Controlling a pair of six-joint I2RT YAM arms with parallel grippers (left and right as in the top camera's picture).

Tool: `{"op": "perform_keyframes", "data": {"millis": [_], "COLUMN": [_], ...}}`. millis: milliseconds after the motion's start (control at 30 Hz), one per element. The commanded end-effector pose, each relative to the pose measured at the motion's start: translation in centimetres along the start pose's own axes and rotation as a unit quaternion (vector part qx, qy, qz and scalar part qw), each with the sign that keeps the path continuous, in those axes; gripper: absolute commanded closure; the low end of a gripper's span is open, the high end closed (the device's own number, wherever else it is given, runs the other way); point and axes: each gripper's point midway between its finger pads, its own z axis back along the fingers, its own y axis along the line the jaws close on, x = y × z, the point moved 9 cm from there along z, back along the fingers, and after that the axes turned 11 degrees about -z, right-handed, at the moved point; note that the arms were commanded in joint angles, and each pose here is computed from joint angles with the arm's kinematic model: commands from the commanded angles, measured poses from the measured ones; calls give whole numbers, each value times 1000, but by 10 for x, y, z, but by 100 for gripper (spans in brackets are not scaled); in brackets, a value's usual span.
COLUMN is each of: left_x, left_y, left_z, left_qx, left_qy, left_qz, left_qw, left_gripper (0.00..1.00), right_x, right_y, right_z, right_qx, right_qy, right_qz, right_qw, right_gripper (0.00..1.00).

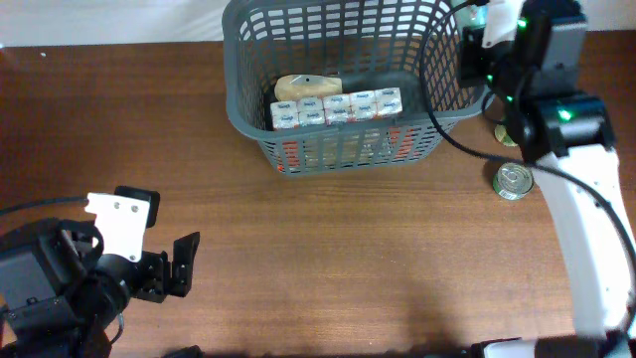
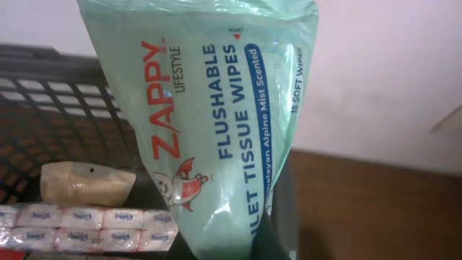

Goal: Pack container
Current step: 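Lift the wipes pack with the right gripper and drop it in the basket, then lower the right gripper onto the green-capped jar and grasp its cap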

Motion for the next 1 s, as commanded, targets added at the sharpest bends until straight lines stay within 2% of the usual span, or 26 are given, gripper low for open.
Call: {"op": "perform_keyframes", "data": {"millis": [0,200,233,300,333,400,433,467,567,733,800,967], "left_x": [-1,-1,-1,-1,-1,-1,-1,-1,-1,-1,-1,-1], "left_y": [1,1,1,1,1,1,1,1,1,1,1,1], "left_z": [0,0,0,0,-1,0,-1,0,-1,0,-1,0], "left_qx": [1,1,1,1,1,1,1,1,1,1,1,1], "left_qy": [2,2,2,2,2,2,2,2,2,2,2,2], "left_qz": [4,4,4,4,4,4,4,4,4,4,4,4], "left_qw": [1000,1000,1000,1000,1000,1000,1000,1000,1000,1000,1000,1000], "left_gripper": [1,1,1,1,1,1,1,1,1,1,1,1], "right_x": [-7,-12,-12,-12,-11,-6,-2,3,22,38,34,17], "right_y": [1,1,1,1,1,3,3,3,3,-22,-42,-100], "right_z": [-20,-25,-25,-25,-23,-18,-11,-5,24,71,78,80], "right_qx": [-2,-3,-3,-1,1,9,10,11,2,-124,-176,-222], "right_qy": [18,31,31,31,30,22,14,6,-30,-70,-59,-7], "right_qz": [-43,-54,-54,-54,-54,-54,-54,-52,-47,-57,-64,-110], "right_qw": [999,998,998,998,998,998,998,999,998,988,981,969], "right_gripper": [96,95,84,75,66,25,14,10,4,1,1,1]}}
